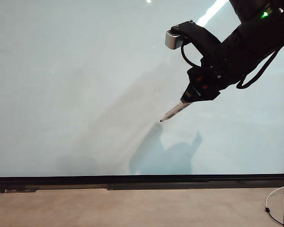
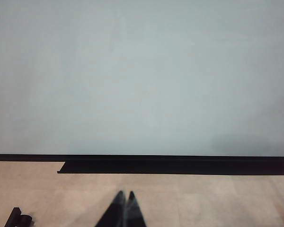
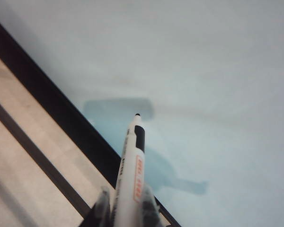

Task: Pick up the pen on the shelf to the right of the whiteboard and draw a rectangle.

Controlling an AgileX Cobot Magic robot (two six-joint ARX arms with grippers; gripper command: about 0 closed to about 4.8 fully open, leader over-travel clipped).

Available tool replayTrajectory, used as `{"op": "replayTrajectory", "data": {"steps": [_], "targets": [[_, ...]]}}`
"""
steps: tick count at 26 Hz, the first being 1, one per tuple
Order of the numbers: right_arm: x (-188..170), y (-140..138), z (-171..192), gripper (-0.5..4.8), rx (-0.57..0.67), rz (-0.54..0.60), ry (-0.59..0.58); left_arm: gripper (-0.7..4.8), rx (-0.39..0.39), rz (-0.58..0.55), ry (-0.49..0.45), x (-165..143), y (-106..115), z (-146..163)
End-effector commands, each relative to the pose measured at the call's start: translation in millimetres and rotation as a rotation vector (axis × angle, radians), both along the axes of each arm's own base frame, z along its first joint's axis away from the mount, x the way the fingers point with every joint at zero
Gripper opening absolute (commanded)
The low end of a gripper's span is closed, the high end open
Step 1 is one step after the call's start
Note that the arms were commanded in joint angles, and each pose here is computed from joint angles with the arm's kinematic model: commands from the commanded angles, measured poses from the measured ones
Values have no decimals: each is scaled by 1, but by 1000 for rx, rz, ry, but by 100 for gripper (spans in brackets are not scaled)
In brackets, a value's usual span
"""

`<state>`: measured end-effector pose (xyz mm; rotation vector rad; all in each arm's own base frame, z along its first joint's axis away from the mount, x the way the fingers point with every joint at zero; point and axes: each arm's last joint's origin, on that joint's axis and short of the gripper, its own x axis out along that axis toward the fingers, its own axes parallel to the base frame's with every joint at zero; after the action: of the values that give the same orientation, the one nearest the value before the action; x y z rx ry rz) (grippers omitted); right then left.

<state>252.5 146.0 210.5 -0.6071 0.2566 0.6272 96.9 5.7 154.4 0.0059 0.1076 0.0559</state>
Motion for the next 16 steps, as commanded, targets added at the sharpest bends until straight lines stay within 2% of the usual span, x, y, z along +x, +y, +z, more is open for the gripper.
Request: {"op": "replayTrajectory", "data": {"steps": [1, 12, 16], "targets": [[3, 2, 4, -3, 11, 6, -21, -4, 2, 1, -14, 0, 0, 2], [11, -4, 6, -3, 21, -45, -47, -5, 2, 1, -14, 0, 0, 2], [14, -8, 5, -3, 42, -18, -44, -4, 2, 1, -14, 0, 0, 2]]}}
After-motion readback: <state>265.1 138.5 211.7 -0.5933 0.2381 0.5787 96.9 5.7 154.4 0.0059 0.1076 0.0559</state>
